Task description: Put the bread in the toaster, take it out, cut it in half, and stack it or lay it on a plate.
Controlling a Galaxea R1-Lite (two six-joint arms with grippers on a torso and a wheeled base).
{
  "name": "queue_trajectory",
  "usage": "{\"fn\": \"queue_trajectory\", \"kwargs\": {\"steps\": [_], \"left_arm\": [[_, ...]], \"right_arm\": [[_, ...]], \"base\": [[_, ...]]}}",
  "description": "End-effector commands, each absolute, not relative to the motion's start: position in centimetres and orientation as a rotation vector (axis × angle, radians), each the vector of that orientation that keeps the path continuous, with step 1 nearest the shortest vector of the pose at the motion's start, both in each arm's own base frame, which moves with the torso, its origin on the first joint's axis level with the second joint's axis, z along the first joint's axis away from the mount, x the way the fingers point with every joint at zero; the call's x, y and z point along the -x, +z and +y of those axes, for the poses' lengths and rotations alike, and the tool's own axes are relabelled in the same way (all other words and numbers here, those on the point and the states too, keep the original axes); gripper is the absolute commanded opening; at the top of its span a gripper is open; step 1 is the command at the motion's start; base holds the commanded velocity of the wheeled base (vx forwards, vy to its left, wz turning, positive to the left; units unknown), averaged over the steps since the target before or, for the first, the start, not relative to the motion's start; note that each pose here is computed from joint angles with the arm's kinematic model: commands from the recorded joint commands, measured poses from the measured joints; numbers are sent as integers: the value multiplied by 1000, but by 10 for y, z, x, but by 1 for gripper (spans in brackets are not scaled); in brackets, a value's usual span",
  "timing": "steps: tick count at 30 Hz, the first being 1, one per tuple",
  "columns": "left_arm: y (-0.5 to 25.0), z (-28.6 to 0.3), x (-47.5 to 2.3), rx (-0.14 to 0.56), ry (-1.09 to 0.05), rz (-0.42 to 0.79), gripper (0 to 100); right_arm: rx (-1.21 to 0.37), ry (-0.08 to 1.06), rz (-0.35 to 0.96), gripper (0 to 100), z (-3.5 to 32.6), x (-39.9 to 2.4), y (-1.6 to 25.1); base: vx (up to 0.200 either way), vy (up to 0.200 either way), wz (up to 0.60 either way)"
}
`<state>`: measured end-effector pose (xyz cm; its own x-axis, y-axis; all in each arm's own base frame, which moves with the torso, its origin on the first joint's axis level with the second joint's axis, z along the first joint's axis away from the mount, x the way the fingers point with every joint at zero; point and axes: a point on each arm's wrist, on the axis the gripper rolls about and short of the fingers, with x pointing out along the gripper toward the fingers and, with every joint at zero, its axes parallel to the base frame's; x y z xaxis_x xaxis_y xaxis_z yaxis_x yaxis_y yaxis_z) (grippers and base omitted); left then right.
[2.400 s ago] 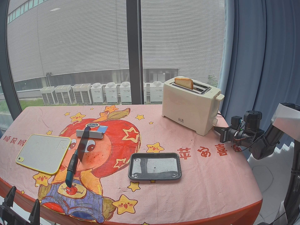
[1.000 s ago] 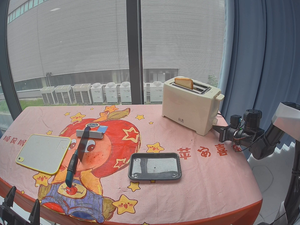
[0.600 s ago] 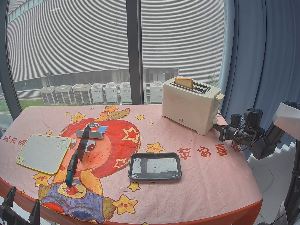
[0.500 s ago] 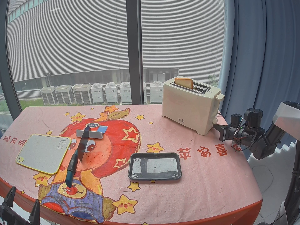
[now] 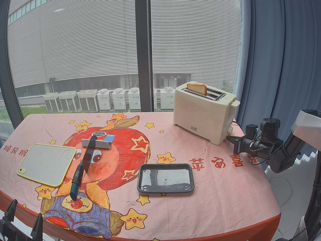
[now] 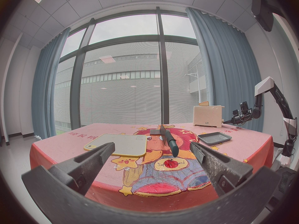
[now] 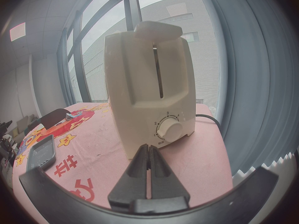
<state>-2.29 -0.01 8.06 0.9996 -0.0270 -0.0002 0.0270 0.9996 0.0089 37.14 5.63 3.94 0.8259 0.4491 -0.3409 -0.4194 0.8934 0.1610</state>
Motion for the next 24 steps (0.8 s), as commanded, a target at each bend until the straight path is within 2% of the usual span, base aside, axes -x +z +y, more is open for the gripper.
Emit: {"fn": "queue_trajectory", "kwargs": {"steps": [1,17,24], "left_arm": [[76,0,23,-9,-28,0,100],[76,0,23,-9,-28,0,100],[76,0,23,-9,-28,0,100]], "right_arm": [[-77,466,367,0,57,-365,49],[-49,509,310,0,69,-330,85],[-41,518,231,0,68,-313,117]], "base": [[0,0,0],[0,0,0],[0,0,0]]}}
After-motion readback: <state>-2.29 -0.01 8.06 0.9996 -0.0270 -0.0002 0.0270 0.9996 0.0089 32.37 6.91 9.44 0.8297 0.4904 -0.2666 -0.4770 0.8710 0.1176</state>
